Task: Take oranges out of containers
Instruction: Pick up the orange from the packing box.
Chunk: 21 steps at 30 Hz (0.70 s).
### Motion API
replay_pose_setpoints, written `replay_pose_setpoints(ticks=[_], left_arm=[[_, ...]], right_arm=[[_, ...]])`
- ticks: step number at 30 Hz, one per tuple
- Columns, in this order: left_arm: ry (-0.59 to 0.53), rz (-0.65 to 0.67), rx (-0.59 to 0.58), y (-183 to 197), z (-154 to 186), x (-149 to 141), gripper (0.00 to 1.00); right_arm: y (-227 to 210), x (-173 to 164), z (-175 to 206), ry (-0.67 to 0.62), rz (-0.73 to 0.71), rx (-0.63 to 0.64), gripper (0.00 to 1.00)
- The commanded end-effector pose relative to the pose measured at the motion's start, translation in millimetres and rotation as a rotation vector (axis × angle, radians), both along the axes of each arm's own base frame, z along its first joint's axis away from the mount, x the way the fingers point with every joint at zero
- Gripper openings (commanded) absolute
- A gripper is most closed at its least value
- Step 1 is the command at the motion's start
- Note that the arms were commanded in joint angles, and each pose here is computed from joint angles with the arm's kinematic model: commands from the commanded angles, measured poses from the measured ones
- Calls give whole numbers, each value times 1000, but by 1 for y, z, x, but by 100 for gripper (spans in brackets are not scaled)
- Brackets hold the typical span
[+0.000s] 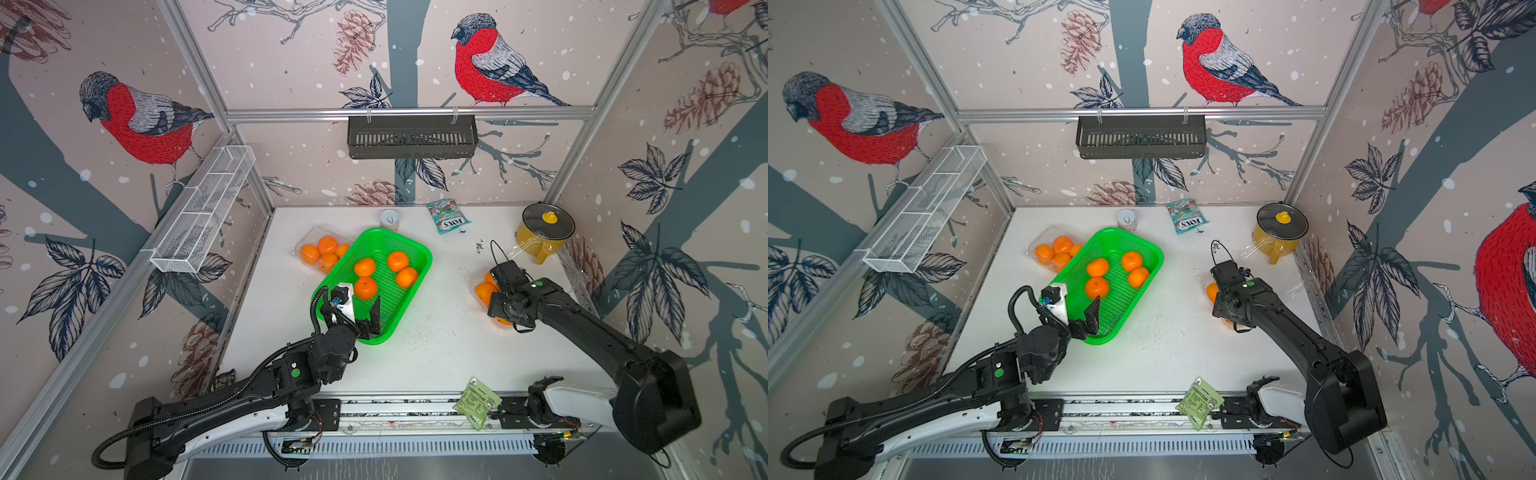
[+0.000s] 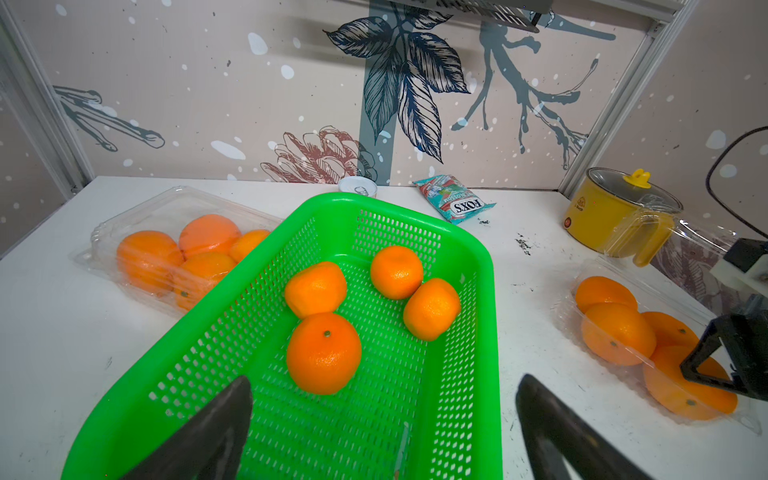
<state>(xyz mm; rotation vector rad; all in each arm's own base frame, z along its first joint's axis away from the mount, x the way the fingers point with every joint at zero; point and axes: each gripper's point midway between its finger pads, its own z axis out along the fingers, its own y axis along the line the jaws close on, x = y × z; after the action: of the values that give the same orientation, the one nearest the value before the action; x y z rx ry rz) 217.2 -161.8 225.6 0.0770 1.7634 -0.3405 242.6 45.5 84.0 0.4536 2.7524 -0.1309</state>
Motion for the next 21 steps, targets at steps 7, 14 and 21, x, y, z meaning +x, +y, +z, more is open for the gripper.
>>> replay_pose_setpoints(ticks=[7,14,21], left_arm=[[4,16,-74,2,-2,0,97],[21,94,-105,13,-9,3,97],[34,116,-135,16,-14,4,97]], right_arm=[[3,8,-8,24,81,8,73],[13,12,-14,37,148,33,72],[11,11,-27,72,169,17,70]])
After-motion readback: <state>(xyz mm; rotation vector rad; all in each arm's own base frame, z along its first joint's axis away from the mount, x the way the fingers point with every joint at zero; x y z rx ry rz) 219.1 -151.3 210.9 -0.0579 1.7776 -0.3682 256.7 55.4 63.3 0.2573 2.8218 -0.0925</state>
